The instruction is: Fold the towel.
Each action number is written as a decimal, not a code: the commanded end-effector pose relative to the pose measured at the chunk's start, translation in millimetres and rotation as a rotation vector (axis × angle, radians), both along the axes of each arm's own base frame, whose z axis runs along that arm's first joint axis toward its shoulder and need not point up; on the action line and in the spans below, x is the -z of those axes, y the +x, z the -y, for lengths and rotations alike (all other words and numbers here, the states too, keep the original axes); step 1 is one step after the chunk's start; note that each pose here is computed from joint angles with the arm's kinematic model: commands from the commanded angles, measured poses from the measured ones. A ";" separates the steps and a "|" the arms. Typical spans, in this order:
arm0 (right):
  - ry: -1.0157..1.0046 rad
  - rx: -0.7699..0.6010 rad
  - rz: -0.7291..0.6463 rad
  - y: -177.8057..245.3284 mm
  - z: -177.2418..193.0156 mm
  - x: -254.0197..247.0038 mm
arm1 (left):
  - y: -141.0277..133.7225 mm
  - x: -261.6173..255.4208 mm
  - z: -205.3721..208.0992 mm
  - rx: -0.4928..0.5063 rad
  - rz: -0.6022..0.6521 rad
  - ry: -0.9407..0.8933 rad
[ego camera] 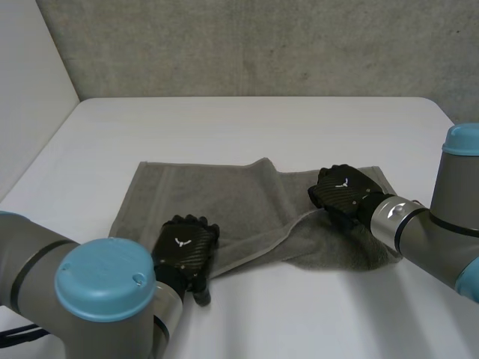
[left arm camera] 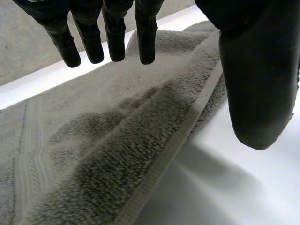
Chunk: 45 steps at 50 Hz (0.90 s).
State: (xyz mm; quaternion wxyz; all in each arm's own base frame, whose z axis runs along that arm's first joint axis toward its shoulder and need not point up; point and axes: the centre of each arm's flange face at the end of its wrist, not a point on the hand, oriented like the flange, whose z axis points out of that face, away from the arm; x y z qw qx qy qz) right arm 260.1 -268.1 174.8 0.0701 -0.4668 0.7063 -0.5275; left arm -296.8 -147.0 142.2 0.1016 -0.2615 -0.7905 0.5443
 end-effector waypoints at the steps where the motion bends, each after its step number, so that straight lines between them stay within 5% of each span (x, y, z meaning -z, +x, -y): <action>1: 0.006 -0.005 -0.001 0.0 -1.9 1.3 | -2.8 18.3 -1.4 0.009 0.036 0.036; 24: 0.010 -0.009 -0.004 -0.7 -3.9 2.2 | -8.9 25.9 23.8 -0.122 0.010 -0.104; 45: 0.007 0.005 -0.007 -4.3 -4.4 -0.7 | 19.4 2.2 43.1 -0.189 -0.010 -0.155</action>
